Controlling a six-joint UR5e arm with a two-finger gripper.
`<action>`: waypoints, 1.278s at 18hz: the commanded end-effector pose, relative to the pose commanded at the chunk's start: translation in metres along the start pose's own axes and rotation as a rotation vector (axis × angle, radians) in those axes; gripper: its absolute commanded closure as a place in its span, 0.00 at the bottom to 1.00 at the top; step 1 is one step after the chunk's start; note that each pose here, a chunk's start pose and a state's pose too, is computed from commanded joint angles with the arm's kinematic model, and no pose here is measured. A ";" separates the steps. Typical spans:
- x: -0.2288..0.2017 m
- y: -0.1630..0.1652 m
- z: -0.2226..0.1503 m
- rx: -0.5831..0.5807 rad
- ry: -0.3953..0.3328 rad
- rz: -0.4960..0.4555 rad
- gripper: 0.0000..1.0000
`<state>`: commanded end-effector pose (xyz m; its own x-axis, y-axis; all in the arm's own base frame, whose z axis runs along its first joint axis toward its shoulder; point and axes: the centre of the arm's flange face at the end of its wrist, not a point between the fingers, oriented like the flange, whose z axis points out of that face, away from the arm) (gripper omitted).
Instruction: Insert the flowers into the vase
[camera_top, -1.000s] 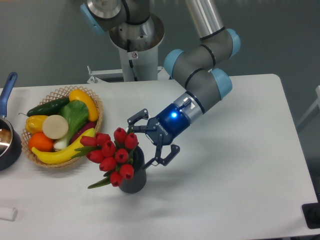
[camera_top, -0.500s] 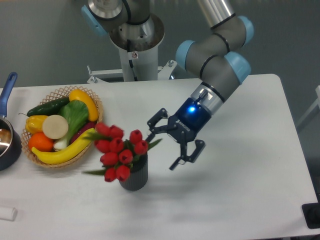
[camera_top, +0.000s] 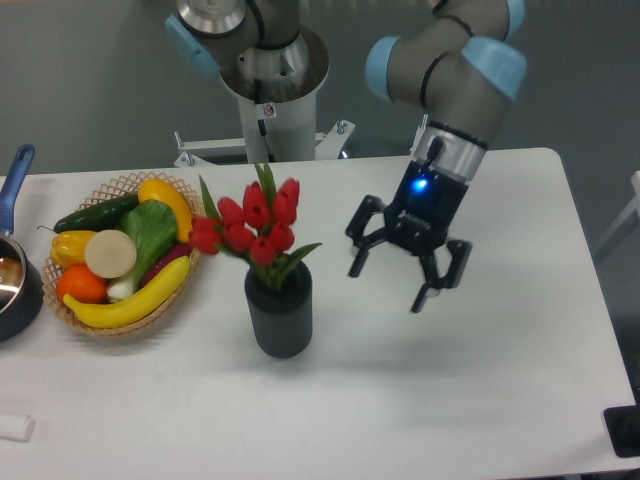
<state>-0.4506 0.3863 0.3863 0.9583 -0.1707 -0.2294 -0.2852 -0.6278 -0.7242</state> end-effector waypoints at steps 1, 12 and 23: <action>0.002 0.004 0.002 0.000 0.006 -0.006 0.00; 0.001 0.020 -0.013 -0.228 -0.067 0.003 0.00; -0.022 0.072 -0.180 -0.714 -0.078 -0.084 0.00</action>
<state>-0.4886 0.2076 0.4562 0.9646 -0.0622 -0.2564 -0.1022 -0.9840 -0.1458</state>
